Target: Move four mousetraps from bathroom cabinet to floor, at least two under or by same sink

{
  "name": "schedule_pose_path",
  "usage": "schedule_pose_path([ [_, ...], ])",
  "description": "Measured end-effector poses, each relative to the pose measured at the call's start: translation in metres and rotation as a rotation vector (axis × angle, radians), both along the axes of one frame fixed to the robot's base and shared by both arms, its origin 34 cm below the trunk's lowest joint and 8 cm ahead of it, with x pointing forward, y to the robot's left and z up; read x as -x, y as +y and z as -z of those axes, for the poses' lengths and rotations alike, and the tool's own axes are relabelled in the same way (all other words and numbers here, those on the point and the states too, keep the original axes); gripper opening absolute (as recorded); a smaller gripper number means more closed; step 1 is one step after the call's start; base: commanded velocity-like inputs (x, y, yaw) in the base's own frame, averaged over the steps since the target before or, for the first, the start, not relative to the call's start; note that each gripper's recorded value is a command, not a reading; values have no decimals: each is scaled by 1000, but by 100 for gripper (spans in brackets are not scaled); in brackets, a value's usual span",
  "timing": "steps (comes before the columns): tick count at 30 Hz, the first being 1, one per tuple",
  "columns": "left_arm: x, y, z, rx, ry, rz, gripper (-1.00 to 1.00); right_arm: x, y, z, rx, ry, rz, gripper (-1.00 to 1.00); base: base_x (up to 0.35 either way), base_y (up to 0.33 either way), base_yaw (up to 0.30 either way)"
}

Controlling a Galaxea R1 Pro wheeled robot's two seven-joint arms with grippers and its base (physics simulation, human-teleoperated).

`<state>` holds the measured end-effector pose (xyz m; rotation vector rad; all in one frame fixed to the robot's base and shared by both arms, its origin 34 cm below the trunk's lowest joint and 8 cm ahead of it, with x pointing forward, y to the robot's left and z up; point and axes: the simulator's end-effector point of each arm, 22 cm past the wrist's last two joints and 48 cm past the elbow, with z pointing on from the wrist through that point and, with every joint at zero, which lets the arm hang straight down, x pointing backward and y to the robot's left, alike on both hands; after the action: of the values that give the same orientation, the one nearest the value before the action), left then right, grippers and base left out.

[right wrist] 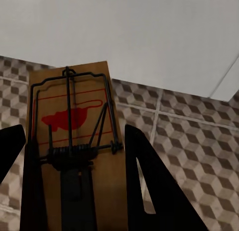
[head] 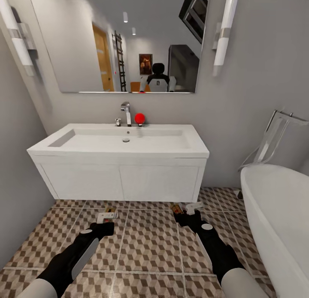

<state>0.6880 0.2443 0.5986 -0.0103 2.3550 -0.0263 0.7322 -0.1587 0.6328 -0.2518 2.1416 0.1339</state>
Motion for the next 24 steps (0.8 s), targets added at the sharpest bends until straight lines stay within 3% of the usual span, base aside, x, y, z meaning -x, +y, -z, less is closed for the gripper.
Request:
schedule_pose_path([
  [7,1,-2,16,3,2,2,-100,3,0,20,1,11,1,-100,0,0,0],
  [16,-11,-17,10,28,-58,26,-100,8,-1,48,3,29,1,-100,0,0,0],
  [24,-9,-19,30,31,-55,29,-100,13,-1,73,3,43,1,-100,0,0,0],
])
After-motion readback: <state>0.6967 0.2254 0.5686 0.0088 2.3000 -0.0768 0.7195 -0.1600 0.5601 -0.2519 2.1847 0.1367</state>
